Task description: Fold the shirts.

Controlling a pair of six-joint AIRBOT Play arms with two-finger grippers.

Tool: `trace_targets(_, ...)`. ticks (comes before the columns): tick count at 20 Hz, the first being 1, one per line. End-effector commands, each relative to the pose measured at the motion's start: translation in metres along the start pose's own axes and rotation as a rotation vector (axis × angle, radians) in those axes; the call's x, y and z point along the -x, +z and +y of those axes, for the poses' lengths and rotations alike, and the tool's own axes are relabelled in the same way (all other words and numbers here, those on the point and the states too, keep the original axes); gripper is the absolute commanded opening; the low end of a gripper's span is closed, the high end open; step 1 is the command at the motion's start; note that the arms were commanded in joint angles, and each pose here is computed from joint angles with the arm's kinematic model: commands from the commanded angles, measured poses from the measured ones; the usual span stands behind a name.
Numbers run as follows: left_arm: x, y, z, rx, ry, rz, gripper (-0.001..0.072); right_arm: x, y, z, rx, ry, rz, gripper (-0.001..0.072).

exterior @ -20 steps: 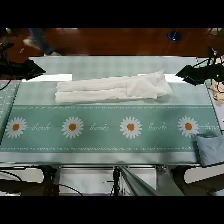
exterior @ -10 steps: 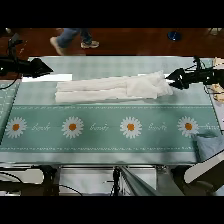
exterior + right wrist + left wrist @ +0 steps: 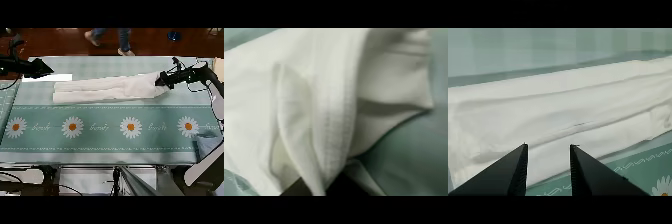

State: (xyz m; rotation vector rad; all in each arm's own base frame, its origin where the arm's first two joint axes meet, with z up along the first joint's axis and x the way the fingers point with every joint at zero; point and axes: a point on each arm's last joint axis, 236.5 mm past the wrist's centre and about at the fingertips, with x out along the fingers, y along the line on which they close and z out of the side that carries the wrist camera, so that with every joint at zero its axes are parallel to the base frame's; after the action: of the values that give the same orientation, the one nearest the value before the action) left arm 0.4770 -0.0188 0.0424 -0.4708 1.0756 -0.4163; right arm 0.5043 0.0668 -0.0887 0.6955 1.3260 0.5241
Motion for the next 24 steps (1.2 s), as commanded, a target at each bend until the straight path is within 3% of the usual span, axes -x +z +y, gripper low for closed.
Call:
trace_targets(1,-0.001,-0.003,-0.005,0.002,-0.012,0.013,0.0330,0.023,0.010,0.029,0.099,-0.014,-0.017,0.0024)
trace_targets(3,-0.006,-0.004,-0.017,-0.001,-0.030,0.020,0.0328,0.049,0.013,0.046,0.138,-0.059,-0.032,0.0024)
trace_targets(4,-0.011,-0.005,-0.028,-0.012,-0.050,0.027,0.0286,0.060,0.011,0.051,0.154,-0.086,-0.030,0.0024)
trace_targets(5,-0.018,-0.007,-0.042,-0.029,-0.072,0.038,0.0179,0.070,0.007,0.054,0.167,-0.114,-0.024,0.0024)
trace_targets(8,-0.041,-0.023,-0.087,-0.097,-0.123,0.095,0.0041,0.094,-0.010,0.061,0.202,-0.188,0.011,0.0024)
trace_targets(17,-0.141,-0.083,-0.224,-0.040,-0.195,0.178,0.0040,0.133,-0.032,0.080,0.243,-0.271,0.024,0.0024)
trace_targets(24,-0.211,-0.153,-0.279,0.053,-0.213,0.269,0.0039,0.136,-0.059,0.084,0.195,-0.254,0.126,0.0024)
